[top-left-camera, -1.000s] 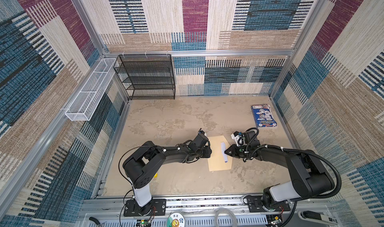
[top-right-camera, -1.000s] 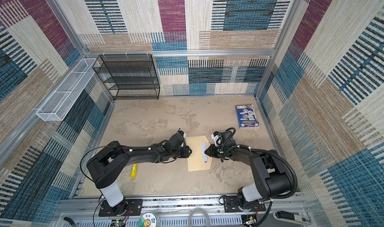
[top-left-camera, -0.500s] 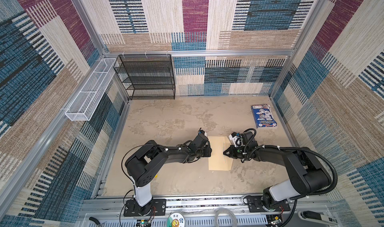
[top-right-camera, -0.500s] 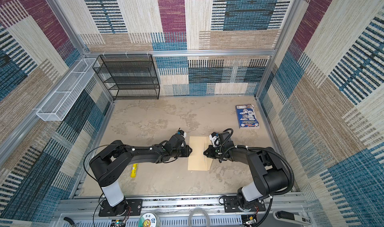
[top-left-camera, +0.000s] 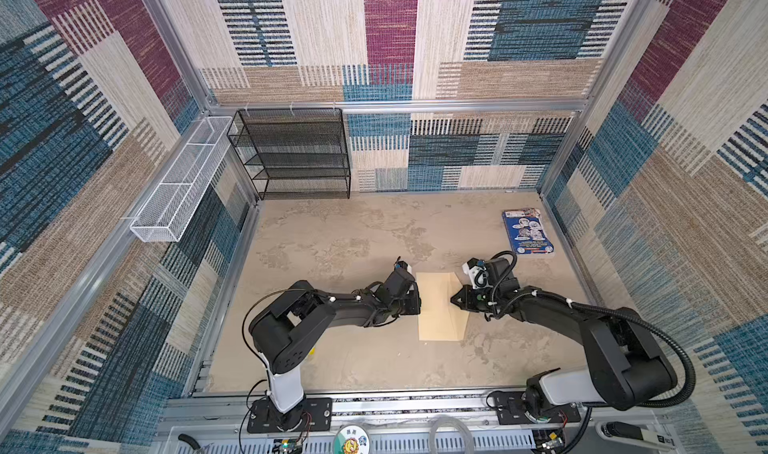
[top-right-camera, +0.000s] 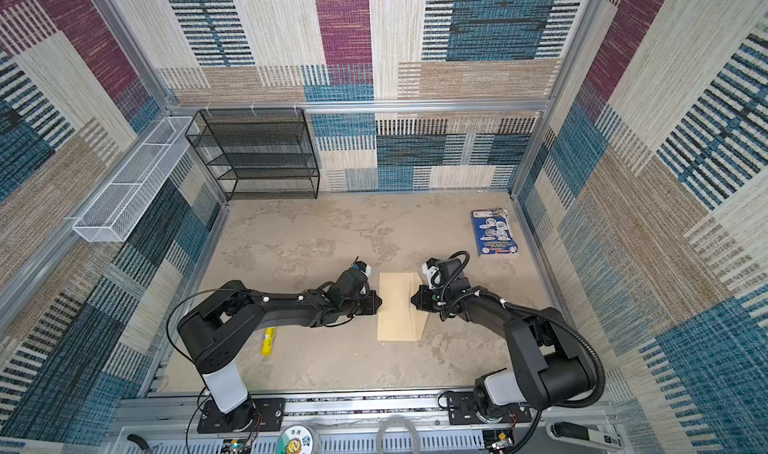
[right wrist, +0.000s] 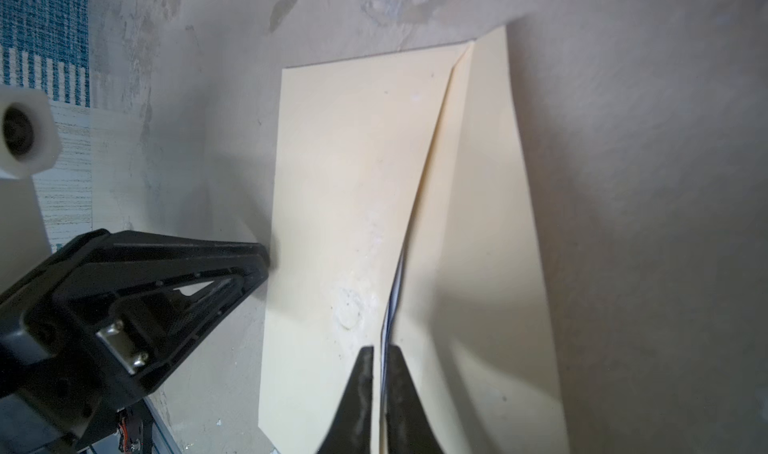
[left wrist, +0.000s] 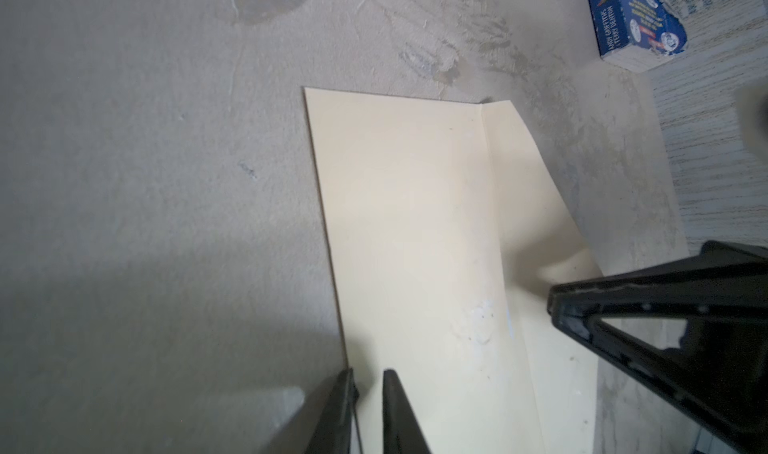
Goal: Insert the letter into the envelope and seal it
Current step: 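Grasp the yellow glue stick with the left gripper while the right gripper lifts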
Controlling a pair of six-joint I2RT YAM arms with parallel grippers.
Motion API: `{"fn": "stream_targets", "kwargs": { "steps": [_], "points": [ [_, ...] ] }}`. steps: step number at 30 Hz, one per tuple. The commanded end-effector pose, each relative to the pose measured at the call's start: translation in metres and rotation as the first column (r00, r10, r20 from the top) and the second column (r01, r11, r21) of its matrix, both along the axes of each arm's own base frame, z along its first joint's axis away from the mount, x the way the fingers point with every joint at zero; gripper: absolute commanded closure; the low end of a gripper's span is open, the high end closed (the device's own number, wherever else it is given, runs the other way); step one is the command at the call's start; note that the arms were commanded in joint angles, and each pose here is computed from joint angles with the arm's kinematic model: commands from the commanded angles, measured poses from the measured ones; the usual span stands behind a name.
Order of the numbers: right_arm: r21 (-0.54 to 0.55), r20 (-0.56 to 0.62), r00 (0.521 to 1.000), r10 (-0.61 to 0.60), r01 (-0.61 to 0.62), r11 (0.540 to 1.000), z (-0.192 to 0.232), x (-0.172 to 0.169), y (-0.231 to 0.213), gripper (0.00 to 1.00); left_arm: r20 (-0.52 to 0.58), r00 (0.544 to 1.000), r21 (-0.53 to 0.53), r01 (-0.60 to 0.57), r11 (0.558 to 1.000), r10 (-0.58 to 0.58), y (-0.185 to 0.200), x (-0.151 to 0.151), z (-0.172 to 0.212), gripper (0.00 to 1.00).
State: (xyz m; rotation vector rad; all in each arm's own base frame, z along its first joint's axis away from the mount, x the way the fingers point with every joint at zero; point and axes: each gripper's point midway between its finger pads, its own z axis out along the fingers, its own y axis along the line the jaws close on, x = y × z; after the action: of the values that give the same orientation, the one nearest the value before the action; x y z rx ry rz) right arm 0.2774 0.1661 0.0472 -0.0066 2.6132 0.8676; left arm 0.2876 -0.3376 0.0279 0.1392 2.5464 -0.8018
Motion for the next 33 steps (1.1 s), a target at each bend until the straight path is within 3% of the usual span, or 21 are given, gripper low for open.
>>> {"fn": "stream_targets", "kwargs": {
  "steps": [1,5,16,20,23,27,29,31,33],
  "points": [
    [-0.032,0.009,1.000,-0.020,0.021,0.999,0.004,0.002,-0.007,0.80,-0.050,0.999,0.053,-0.010,0.999,0.013,0.012,-0.008,-0.012,0.81],
    [-0.037,0.032,0.999,-0.029,0.030,0.999,0.013,0.003,-0.010,0.73,-0.036,0.999,0.032,-0.008,0.999,0.009,0.011,-0.007,-0.006,0.81],
    [-0.031,0.117,0.991,-0.063,0.067,0.997,0.048,0.006,-0.020,0.66,0.046,0.999,-0.020,-0.010,1.000,0.011,0.014,-0.003,0.033,0.71],
    [-0.023,0.176,0.981,-0.080,0.085,0.996,0.067,0.008,-0.024,0.61,0.114,0.993,0.019,-0.027,0.999,0.025,0.030,-0.002,0.058,0.64],
    [0.026,0.264,0.963,-0.056,0.051,0.998,0.094,0.007,-0.018,0.54,0.163,0.986,0.122,-0.046,0.992,0.026,0.057,-0.005,0.081,0.57],
    [0.138,0.457,0.888,-0.045,-0.021,0.990,0.151,0.000,-0.009,0.35,0.143,0.988,0.379,-0.105,0.920,0.054,0.130,-0.023,0.100,0.43],
    [0.189,0.540,0.841,-0.045,-0.070,0.979,0.177,-0.006,-0.004,0.28,0.075,0.995,0.511,-0.099,0.854,0.070,0.166,-0.037,0.105,0.41],
    [0.219,0.596,0.801,-0.053,-0.099,0.971,0.199,-0.011,-0.002,0.25,0.021,0.993,0.652,-0.102,0.752,0.116,0.208,-0.055,0.108,0.40],
    [0.224,0.635,0.771,-0.045,-0.128,0.966,0.215,-0.015,0.000,0.24,-0.021,0.987,0.691,-0.100,0.716,0.159,0.231,-0.070,0.104,0.39]
  ]
}}
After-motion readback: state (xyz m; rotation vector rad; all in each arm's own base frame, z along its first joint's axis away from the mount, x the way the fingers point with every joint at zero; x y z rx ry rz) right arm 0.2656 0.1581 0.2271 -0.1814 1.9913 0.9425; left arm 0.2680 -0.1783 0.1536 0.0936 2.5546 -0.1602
